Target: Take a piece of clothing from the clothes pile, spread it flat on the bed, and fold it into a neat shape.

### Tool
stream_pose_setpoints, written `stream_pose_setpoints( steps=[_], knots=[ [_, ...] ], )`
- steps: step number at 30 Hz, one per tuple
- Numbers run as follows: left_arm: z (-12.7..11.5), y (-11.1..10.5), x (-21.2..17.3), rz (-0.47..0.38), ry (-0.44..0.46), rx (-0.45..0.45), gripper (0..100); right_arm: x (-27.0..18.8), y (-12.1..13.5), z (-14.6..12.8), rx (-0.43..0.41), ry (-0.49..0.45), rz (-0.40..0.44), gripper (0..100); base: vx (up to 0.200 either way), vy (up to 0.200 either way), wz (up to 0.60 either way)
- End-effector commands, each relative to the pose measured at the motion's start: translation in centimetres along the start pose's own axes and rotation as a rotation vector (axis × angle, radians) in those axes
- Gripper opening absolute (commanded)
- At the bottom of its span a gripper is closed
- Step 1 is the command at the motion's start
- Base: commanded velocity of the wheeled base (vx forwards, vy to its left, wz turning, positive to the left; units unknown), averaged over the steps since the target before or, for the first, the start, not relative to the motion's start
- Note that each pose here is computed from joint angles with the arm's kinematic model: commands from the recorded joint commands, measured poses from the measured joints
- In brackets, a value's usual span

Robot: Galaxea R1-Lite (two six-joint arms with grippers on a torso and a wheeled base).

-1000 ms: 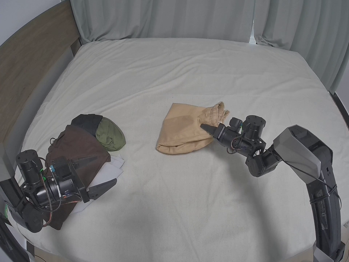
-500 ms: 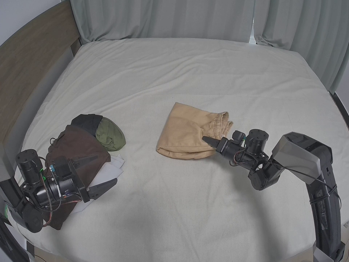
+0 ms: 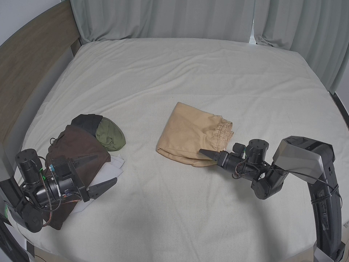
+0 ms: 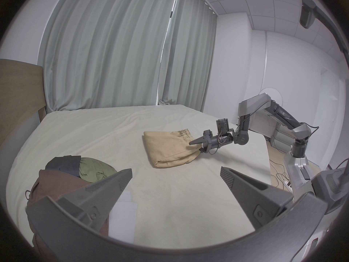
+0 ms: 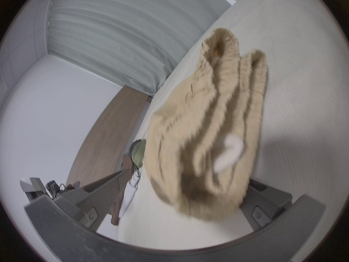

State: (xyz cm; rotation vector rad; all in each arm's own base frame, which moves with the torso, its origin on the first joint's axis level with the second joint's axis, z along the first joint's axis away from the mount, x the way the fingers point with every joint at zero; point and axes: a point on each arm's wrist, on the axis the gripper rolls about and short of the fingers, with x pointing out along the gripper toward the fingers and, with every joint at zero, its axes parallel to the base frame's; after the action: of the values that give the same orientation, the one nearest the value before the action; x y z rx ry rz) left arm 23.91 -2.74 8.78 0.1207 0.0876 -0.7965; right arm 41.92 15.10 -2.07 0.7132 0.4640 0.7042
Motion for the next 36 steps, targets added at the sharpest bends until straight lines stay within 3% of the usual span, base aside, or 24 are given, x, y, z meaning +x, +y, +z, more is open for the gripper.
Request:
stream_pose_setpoints(
  steps=[1, 5, 10, 15, 18, 23, 36],
  knots=[
    [0.1, 0.0, 0.0, 0.000, -0.005, 0.005, 100, -1.3, 1.5, -2.1, -0.027, 0.078, -0.017, 100, 0.000, 0.000, 0.00],
    [0.1, 0.0, 0.0, 0.002, -0.006, 0.006, 100, -2.1, 2.9, -3.4, -0.038, 0.121, -0.010, 100, 0.000, 0.000, 0.00],
    [0.1, 0.0, 0.0, 0.000, -0.005, 0.005, 100, -3.2, 7.3, -4.0, -0.069, 0.143, 0.068, 100, 0.000, 0.000, 0.00],
    [0.1, 0.0, 0.0, 0.000, -0.005, 0.005, 100, -3.3, 10.8, -1.4, -0.079, 0.068, 0.167, 100, 0.000, 0.000, 0.00],
    [0.1, 0.0, 0.0, -0.001, -0.005, 0.005, 100, -2.7, 11.5, 0.4, -0.085, 0.018, 0.195, 100, 0.000, 0.000, 0.00],
    [0.1, 0.0, 0.0, 0.000, -0.006, 0.006, 100, -2.1, 10.2, 3.5, -0.087, -0.051, 0.174, 100, 0.000, 0.000, 0.00],
    [0.0, 0.0, 0.1, -0.004, 0.000, 0.000, 100, -0.5, 2.9, 4.2, -0.052, -0.087, 0.065, 100, 0.000, 0.000, 0.00]
  ],
)
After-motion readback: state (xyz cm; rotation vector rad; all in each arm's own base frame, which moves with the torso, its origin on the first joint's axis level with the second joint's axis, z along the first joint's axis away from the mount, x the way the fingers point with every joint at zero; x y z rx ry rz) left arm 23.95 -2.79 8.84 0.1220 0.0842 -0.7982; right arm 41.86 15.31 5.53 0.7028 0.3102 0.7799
